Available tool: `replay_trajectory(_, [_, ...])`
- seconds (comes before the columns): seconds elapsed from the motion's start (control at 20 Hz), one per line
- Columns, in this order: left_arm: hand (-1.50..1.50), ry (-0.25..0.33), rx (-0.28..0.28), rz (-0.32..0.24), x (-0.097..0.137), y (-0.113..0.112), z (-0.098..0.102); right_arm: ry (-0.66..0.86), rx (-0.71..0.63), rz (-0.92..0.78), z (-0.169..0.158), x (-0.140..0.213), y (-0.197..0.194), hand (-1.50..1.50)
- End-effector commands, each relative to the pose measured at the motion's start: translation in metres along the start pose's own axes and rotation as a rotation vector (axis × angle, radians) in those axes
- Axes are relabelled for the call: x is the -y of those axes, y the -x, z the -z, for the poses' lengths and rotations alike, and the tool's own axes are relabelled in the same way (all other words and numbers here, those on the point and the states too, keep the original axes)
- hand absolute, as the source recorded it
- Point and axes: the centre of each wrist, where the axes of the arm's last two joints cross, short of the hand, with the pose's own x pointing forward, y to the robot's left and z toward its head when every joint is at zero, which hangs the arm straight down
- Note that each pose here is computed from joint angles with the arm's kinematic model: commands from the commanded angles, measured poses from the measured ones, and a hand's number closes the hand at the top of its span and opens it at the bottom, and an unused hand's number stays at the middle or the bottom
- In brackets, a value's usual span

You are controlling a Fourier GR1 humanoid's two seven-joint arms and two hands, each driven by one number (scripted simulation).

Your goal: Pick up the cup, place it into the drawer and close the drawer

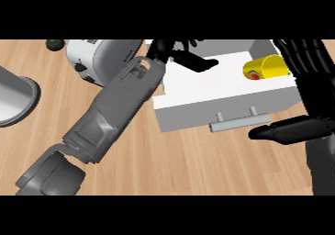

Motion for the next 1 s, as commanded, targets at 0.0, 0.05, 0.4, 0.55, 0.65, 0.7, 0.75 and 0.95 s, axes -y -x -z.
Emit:
replay_trajectory(0.0, [-1.50,0.006,0.002,-0.015,0.002,0.013,-0.006,-0.059,0.031,0.014,0.009,-0.010,-0.005,-1.50])
replay_trajectory(0.05, [-1.50,-0.010,0.017,-0.081,0.001,0.021,-0.010,-0.072,0.029,0.030,0.013,-0.013,-0.005,-1.50])
replay_trajectory(0.4, [-1.50,-0.030,0.144,-0.282,0.002,-0.001,-0.005,-0.413,0.048,0.184,0.017,-0.045,0.001,1.50])
replay_trajectory(0.55, [-1.50,-0.072,0.205,-0.332,0.002,-0.011,-0.003,-0.530,0.001,0.213,0.009,-0.049,0.008,1.50])
replay_trajectory(0.65, [-1.50,-0.098,0.216,-0.368,0.001,0.001,-0.007,-0.607,-0.083,0.112,0.013,-0.038,0.008,1.50])
replay_trajectory(0.7, [-1.50,-0.131,0.206,-0.372,-0.001,-0.011,-0.001,-0.673,-0.135,0.043,0.003,-0.035,0.006,1.50])
replay_trajectory(0.75, [-1.50,-0.135,0.215,-0.371,0.000,0.004,-0.008,-0.721,-0.174,0.001,-0.002,-0.043,0.011,1.50])
replay_trajectory(0.95, [-1.50,-0.167,0.217,-0.375,-0.001,0.009,-0.008,-0.719,-0.275,-0.179,-0.005,-0.031,0.008,-1.50])
